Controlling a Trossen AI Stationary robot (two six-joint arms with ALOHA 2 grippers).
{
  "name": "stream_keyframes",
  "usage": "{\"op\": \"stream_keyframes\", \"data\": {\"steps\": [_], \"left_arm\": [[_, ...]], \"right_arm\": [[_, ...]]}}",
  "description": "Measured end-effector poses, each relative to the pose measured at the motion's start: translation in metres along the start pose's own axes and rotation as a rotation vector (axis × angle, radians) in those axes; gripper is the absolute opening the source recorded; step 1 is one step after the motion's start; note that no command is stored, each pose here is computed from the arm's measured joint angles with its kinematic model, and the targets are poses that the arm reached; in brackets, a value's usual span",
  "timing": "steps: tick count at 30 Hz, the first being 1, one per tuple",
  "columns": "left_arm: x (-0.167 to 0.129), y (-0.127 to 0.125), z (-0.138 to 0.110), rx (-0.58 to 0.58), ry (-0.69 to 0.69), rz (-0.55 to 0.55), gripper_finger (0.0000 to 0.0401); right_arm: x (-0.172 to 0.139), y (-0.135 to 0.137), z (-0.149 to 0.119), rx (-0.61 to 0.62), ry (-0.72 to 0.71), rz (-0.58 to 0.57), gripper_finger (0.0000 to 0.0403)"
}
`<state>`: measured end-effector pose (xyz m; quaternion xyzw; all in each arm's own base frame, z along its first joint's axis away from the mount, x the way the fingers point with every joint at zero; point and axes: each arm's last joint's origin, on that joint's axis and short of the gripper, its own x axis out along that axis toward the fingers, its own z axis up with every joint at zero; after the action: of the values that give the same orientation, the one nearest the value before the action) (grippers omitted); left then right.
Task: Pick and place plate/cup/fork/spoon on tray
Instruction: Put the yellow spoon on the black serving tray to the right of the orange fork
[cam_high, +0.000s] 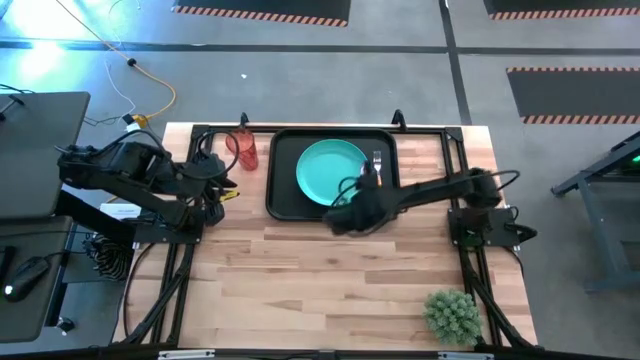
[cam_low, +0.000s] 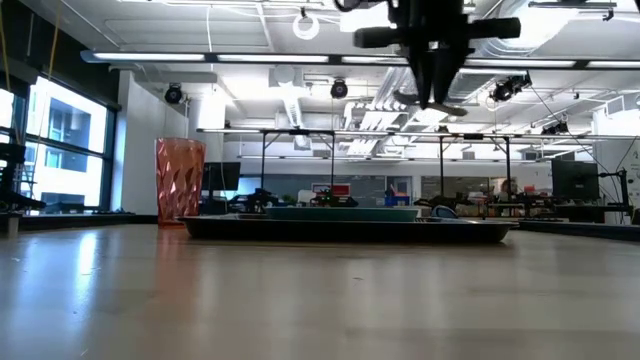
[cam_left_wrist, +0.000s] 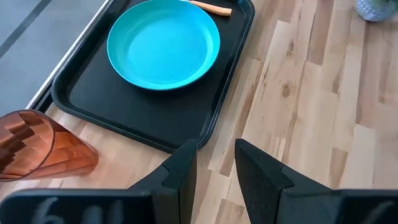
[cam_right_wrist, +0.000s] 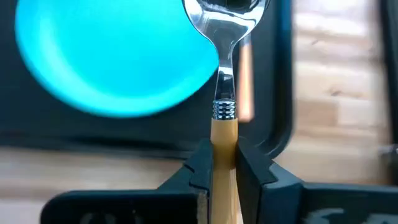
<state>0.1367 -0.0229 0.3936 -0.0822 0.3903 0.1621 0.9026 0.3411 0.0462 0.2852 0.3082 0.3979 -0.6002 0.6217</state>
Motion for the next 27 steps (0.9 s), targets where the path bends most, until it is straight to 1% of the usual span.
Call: {"op": "stream_keyframes", "data": {"steps": [4, 8, 13, 18, 24, 27], "left_arm": [[0.001, 0.003, 0.001, -0.011, -0.002, 0.019, 0.0099], [0.003, 0.007, 0.003, -0.034, -0.01, 0.056, 0.0099], [0.005, 0.014, 0.006, -0.075, -0.02, 0.097, 0.0099], [0.007, 0.02, 0.012, -0.129, -0.056, 0.123, 0.0099], [0.01, 0.027, 0.022, -0.199, -0.126, 0.154, 0.0099], [0.012, 0.03, 0.025, -0.224, -0.134, 0.178, 0.0099]], "right_arm": [[0.004, -0.035, 0.017, 0.042, -0.018, -0.01, 0.002], [0.013, -0.068, 0.029, 0.123, -0.037, 0.052, 0.002], [0.036, -0.102, 0.039, 0.192, -0.03, 0.112, 0.002], [0.06, -0.118, 0.049, 0.221, -0.028, 0.192, 0.002], [0.094, -0.123, 0.066, 0.185, 0.029, 0.226, 0.0021], [0.108, -0.125, 0.075, 0.179, 0.057, 0.252, 0.0021]]}}
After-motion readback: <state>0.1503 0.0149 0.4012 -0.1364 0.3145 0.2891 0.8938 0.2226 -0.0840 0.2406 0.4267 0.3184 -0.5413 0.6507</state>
